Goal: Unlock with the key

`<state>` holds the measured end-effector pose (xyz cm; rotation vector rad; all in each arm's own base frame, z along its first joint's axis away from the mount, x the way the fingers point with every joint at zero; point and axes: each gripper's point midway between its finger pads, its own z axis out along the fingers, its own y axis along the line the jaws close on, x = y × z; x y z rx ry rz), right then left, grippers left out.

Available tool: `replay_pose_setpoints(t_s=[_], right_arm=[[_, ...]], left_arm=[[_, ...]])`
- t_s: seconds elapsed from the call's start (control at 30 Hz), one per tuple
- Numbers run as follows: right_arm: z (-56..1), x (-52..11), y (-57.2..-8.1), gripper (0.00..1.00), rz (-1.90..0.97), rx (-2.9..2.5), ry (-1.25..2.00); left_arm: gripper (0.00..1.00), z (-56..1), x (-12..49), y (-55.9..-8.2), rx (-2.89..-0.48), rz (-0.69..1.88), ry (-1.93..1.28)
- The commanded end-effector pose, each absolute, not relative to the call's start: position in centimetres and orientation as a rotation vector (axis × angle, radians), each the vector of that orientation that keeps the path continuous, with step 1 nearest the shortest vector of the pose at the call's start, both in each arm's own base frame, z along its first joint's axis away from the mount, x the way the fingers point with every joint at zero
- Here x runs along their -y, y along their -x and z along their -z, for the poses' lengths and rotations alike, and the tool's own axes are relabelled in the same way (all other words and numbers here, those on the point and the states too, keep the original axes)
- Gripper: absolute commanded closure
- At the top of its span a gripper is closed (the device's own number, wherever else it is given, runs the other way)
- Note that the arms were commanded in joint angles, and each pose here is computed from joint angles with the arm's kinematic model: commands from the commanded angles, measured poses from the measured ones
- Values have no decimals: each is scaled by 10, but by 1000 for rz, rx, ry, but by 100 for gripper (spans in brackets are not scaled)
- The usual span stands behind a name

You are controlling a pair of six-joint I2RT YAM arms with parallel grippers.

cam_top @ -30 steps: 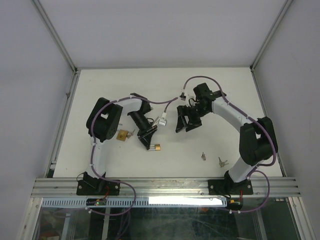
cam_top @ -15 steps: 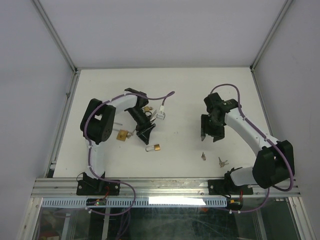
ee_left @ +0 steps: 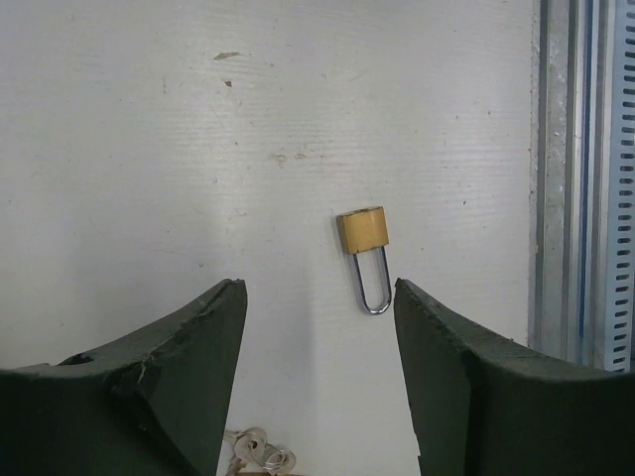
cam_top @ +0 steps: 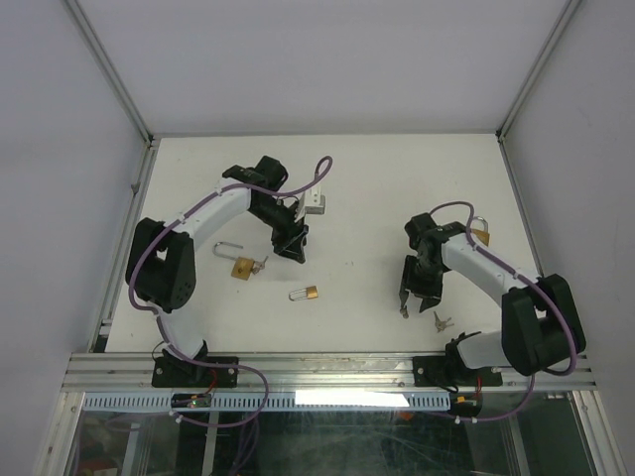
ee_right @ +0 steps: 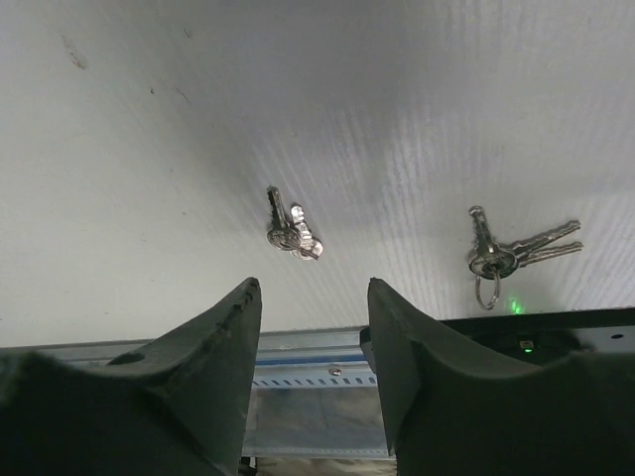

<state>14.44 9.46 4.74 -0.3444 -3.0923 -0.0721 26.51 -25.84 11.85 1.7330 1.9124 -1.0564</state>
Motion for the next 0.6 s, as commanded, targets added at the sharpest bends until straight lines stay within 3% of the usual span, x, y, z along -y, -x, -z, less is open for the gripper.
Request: replay_pose_setpoints(t_s=[0.0, 0.57], right_arm=[[-43, -109, -160, 52, 195, 3133, 378], [-20, -108, -149, 70, 165, 3062, 332]], left_arm=[[38, -143, 271, -259, -1780, 1104, -1696], [39, -144, 272, -258, -1779, 1099, -1672]])
